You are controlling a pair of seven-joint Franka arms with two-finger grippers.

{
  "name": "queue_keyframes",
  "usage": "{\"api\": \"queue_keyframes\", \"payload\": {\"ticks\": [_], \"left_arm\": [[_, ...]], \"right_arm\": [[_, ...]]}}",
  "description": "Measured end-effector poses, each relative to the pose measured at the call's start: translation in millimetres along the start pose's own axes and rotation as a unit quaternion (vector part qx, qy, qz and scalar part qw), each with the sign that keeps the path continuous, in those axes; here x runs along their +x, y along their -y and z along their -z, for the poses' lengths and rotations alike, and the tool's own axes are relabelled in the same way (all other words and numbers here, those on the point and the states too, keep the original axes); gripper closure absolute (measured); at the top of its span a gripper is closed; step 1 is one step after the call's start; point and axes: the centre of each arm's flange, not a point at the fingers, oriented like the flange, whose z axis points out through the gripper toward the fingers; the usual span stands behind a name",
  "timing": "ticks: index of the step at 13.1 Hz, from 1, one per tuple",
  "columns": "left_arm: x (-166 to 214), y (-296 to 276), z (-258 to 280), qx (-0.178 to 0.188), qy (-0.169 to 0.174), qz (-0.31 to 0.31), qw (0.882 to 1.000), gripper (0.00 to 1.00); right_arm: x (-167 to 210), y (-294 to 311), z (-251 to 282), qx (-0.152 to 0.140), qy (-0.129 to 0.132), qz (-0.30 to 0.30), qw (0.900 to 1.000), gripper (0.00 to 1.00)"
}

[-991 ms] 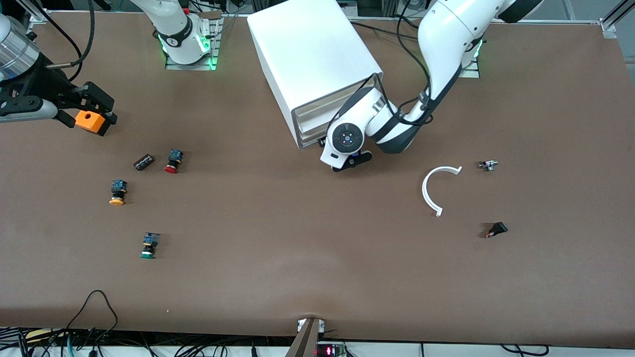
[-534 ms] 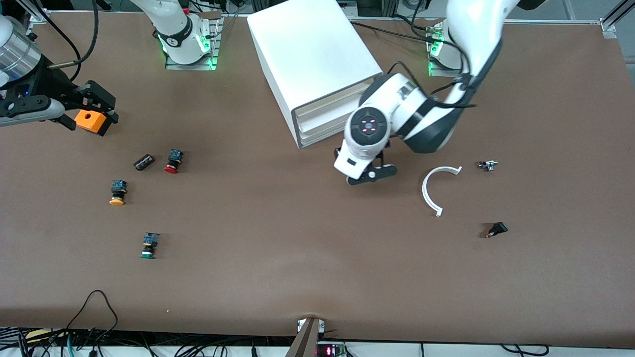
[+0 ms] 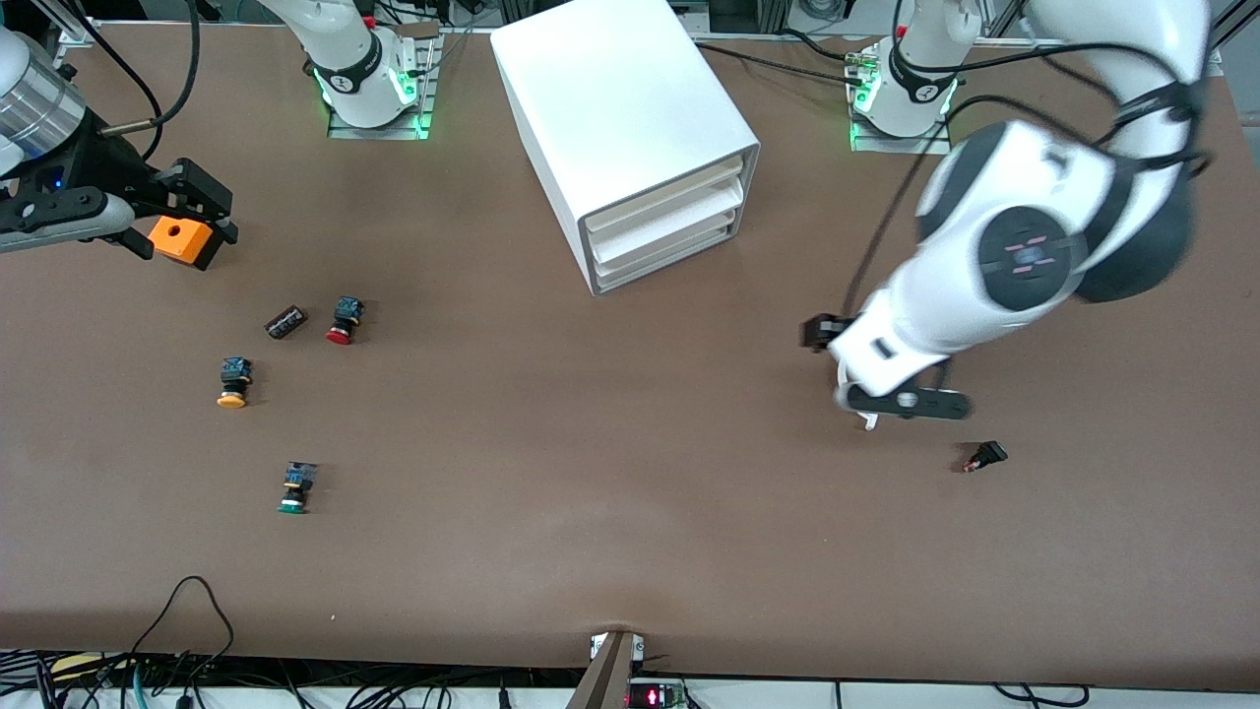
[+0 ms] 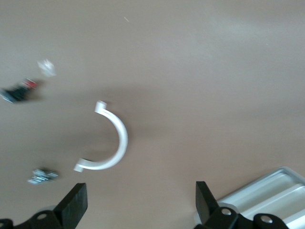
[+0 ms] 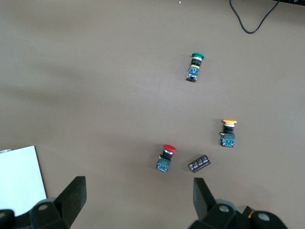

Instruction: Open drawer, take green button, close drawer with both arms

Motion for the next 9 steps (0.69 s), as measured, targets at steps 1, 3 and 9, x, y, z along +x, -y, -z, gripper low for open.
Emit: {"api": "queue_keyframes", "payload": {"ticks": [1, 3, 9], "left_arm": [[-6, 23, 20, 0.012, -0.014, -0.011, 1.000, 0.00], [-31, 63, 57, 0.022, -0.034, -0.023, 0.999, 0.00], [-113, 160, 89, 0.023, -0.094, -0.023, 0.995, 0.00]], "right_arm": [[0, 0, 1, 0.000, -0.001, 0.002, 1.000, 0.00], [1, 1, 3, 0.000, -0.003, 0.004, 1.000, 0.00], [2, 12, 4, 0.001, -0.004, 0.015, 1.000, 0.00]]}}
